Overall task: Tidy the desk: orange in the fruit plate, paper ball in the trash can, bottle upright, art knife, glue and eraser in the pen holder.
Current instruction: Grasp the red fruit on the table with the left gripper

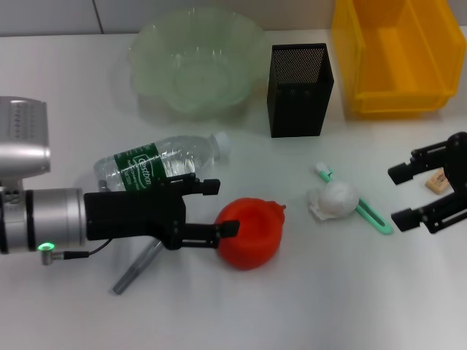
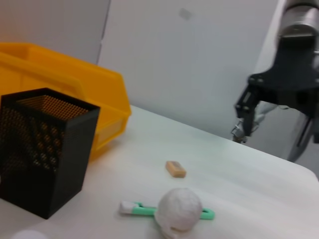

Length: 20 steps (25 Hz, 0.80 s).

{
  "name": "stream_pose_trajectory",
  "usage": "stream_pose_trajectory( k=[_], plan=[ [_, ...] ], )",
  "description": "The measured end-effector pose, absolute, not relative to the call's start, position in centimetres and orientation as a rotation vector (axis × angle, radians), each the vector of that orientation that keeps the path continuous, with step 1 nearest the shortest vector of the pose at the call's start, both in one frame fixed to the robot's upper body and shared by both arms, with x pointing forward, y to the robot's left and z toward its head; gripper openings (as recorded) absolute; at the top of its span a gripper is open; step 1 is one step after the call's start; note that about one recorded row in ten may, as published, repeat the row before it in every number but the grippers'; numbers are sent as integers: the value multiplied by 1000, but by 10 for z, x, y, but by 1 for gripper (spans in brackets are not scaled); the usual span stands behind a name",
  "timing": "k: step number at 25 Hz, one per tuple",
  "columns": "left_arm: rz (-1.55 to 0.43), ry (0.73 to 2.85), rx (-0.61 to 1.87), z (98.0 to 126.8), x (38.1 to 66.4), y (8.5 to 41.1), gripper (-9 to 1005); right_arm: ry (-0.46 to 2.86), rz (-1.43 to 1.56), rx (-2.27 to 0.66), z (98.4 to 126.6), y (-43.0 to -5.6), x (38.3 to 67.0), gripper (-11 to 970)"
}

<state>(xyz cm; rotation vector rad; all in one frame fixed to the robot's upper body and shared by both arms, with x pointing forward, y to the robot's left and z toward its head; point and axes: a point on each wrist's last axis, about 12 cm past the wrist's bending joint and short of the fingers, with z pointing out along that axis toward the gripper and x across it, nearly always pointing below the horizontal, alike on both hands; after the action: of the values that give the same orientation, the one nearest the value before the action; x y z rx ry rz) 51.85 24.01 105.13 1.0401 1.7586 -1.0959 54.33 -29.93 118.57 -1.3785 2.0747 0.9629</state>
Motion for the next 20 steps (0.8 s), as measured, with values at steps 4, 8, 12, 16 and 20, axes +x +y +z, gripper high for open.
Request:
stream_pose_trajectory(
  k=[4,8,12,16,20],
  plan=[
    [-1084,1780,1011,1049,526,232,763,2098,931,-1434,1182,-297,540,834],
    [-1075,1806,1007,1047,531,226,756,2114,915,-1444,1179,-298,539,834],
    [-1051,1847,1002,1043,533,225,750,2114,903,-1443,1176,-300,538,834],
    [-1037,1892,998,1039,534,225,743,2119,895,-1436,1174,-301,537,834],
    [-1029,1928,1019,1035,533,224,737,2121,888,-1427,1171,-301,537,834]
  ],
)
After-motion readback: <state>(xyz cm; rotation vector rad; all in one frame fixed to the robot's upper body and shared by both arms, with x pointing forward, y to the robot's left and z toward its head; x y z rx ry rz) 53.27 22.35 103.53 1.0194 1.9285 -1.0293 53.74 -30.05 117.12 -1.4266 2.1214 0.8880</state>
